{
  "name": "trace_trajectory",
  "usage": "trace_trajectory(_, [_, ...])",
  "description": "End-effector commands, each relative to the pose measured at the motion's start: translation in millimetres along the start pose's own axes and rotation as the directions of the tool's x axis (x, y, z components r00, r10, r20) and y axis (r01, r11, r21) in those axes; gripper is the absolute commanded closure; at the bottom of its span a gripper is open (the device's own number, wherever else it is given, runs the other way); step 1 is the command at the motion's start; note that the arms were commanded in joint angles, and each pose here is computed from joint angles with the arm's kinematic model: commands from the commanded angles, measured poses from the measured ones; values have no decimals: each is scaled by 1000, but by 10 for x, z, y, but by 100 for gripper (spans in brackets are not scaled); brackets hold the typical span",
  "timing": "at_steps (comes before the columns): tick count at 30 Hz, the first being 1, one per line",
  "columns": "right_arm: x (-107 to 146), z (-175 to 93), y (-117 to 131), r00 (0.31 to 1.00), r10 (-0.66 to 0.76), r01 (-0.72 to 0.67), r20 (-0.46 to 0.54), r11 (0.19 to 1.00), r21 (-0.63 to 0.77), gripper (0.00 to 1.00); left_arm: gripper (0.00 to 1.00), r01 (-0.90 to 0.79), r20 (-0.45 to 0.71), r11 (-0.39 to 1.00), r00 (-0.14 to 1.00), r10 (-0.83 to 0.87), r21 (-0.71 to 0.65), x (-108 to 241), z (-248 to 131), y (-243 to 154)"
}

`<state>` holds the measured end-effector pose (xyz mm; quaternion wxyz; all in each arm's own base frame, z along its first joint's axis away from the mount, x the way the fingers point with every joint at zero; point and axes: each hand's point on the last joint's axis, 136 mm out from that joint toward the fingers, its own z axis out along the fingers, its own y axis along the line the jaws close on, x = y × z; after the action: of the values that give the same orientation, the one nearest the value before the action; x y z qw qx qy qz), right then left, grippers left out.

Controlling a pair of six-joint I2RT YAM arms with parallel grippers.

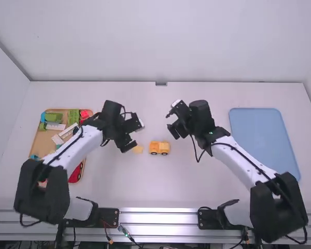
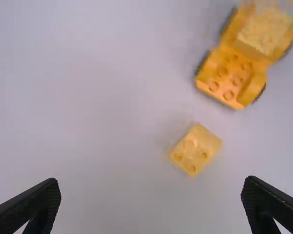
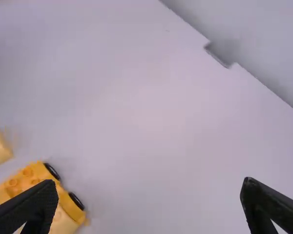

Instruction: Assemble lego blocks to make yellow taxi

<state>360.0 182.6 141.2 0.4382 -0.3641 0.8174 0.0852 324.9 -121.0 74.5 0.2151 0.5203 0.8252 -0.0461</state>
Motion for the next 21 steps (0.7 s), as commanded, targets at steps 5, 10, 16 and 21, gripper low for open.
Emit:
trace_trajectory(5, [142, -268, -115, 993, 54, -62, 101, 996, 72, 1, 1, -273, -242, 956, 926, 291, 105, 264, 513, -8])
trace_trajectory(10, [185, -341, -135, 989, 51, -64, 135, 993, 95, 1, 2, -270, -253, 948, 918, 306, 168, 338, 692, -77])
trace_trajectory(16, [194, -353, -156, 989, 54, -68, 136, 993, 101, 1, 10, -265, -176, 944, 938, 300, 195, 236, 770, -139])
trace_trajectory(21, [224, -324, -150, 991, 57, -69, 125, 993, 97, 1, 17, -262, -137, 942, 946, 294, 212, 178, 779, -185])
